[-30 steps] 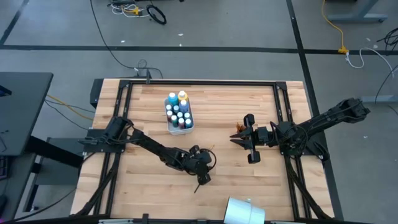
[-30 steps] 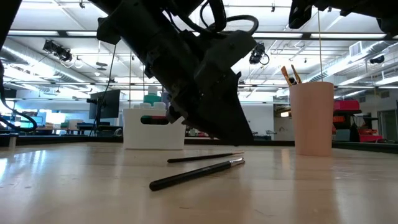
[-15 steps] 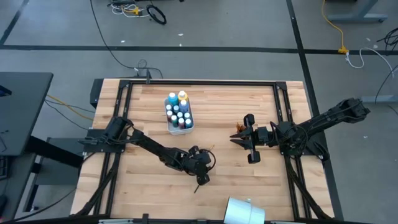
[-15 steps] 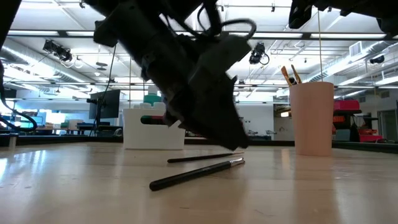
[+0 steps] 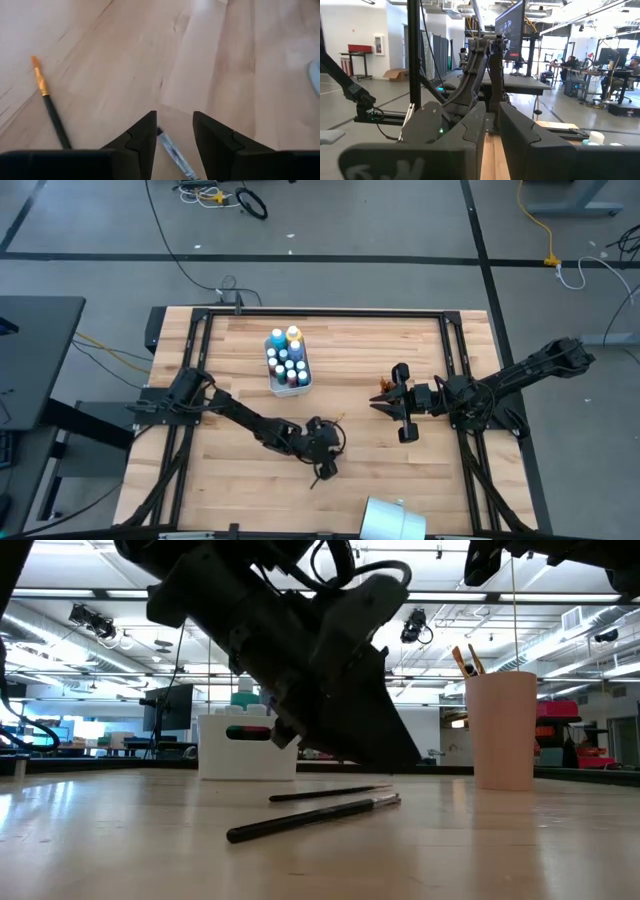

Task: Pick & Place Paint Supplies
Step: Put the silver paint brush into the orange cup

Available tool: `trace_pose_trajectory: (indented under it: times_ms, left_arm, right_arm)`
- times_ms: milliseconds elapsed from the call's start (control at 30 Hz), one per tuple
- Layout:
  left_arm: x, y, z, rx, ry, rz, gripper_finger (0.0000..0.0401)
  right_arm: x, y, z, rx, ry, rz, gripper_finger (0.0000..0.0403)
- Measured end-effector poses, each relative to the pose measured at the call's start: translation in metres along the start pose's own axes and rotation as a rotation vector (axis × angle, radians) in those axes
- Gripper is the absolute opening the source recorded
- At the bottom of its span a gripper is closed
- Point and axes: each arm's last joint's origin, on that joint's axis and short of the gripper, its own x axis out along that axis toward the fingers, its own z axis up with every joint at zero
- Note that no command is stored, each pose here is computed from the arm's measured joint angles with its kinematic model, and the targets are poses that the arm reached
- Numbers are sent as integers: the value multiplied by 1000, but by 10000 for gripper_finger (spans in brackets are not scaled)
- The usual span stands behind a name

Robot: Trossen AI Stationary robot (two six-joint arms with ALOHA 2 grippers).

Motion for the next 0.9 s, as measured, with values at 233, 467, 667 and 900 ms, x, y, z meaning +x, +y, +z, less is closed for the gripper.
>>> trace_pose_trajectory:
  times_ms: [233, 467, 667, 900]
  left_arm:
    - [16, 3, -15, 25, 29, 22, 137]
    - [25, 2, -25, 161, 36, 53, 137]
    - [23, 2, -25, 224, 39, 66, 84]
    - [15, 0, -18, 185, 32, 58, 10]
  right_arm:
    - [0, 0, 0, 0, 1, 0, 59]
    - [0, 2, 0, -1, -3, 51, 59]
    - [0, 2, 0, -1, -2, 67, 59]
    - [0, 2, 0, -1, -3, 67, 59]
